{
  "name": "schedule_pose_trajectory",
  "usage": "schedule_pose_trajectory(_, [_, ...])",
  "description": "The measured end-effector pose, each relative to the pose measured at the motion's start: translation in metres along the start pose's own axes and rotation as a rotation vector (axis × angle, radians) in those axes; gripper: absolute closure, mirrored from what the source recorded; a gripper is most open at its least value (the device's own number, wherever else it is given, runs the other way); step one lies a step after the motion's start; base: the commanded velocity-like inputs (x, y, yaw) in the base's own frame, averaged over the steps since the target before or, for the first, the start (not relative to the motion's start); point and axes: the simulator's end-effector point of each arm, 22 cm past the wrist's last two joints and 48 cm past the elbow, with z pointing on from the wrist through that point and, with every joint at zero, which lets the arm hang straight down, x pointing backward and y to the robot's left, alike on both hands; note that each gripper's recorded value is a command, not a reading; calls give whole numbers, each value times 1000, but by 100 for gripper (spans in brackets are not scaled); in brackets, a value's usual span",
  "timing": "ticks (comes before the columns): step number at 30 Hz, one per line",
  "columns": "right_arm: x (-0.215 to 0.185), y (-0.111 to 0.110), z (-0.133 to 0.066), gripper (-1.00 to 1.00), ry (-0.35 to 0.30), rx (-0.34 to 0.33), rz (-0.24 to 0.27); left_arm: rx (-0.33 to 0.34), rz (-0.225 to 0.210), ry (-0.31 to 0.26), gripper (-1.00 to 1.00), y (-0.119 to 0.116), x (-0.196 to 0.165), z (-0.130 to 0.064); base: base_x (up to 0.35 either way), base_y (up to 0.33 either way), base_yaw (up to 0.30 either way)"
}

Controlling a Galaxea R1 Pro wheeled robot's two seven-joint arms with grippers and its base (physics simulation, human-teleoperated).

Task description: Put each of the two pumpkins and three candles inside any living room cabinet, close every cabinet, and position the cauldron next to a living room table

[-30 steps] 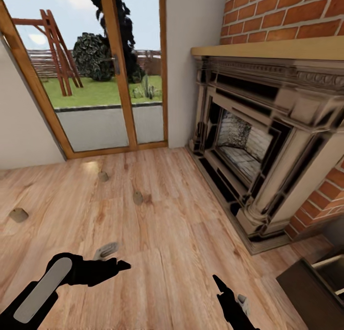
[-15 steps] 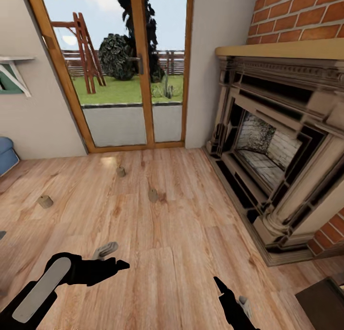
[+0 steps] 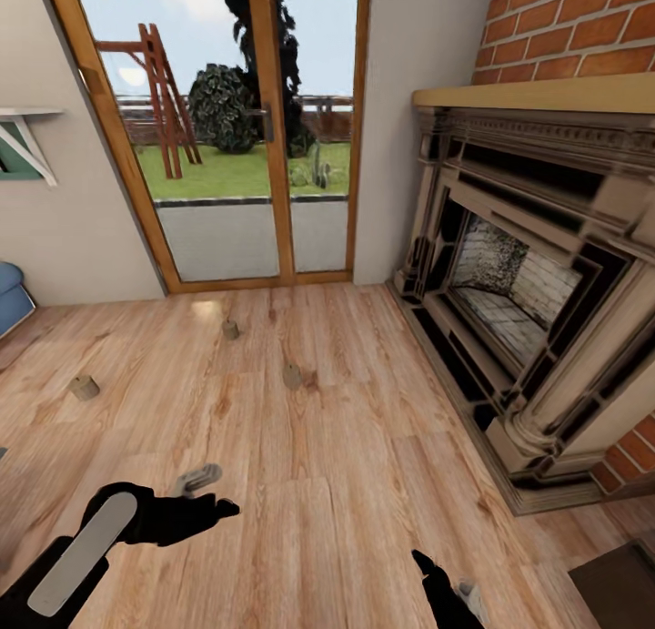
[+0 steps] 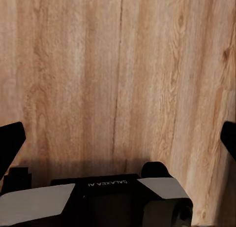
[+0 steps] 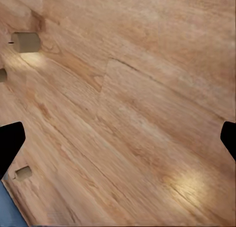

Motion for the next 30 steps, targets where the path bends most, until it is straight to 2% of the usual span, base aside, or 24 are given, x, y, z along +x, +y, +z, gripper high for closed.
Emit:
schedule_pose_trajectory(2, [5,-22,0,-100,24,106,-52,-67,38,-24,-100,13,-5,1,4,1,0])
schedule_pose_trajectory(3, [9,-33,-2,-100,43,158,-97,-100,55,-39,-100,20,-9,0,2,0,0])
schedule_pose_trajectory(5, [15,-55,-6,-100,84,258,-218,-153,74,-68,-100,32,-15,0,1,0,0])
schedule_pose_trajectory(7, [13,-77,-13,-100,107,367,-343,-192,63,-82,-100,45,-17,4,0,0,0])
schedule_pose_trajectory(8, [6,-91,-18,-100,100,451,-413,-220,46,-77,-100,57,-15,9,0,0,0])
schedule_pose_trajectory(9, [1,-94,-20,-100,82,494,-448,-239,36,-73,-100,66,-15,12,0,0,0])
schedule_pose_trajectory(11, [-7,-91,-19,-100,42,533,-489,-269,26,-67,-100,78,-16,16,0,0,0])
schedule_pose_trajectory(14, [-23,-82,-19,-100,-23,593,-611,-339,20,-67,-100,101,-20,20,0,0,0])
schedule_pose_trajectory(16, [-25,-77,-18,-100,-36,605,-682,-376,23,-88,-100,109,-26,22,0,0,0])
schedule_pose_trajectory(20, [-16,-67,-14,-100,-39,593,-733,-418,41,-112,-100,117,-32,22,0,0,0])
schedule_pose_trajectory(22, [-18,-60,-11,-100,-64,573,-763,-424,45,-116,-100,119,-33,22,0,0,0])
schedule_pose_trajectory(26, [-19,-45,-6,-100,-86,529,-873,-431,48,-119,-100,121,-34,21,0,0,0])
schedule_pose_trajectory(30, [-11,-40,-4,-100,-76,517,-913,-455,55,-128,-100,127,-38,17,0,0,0])
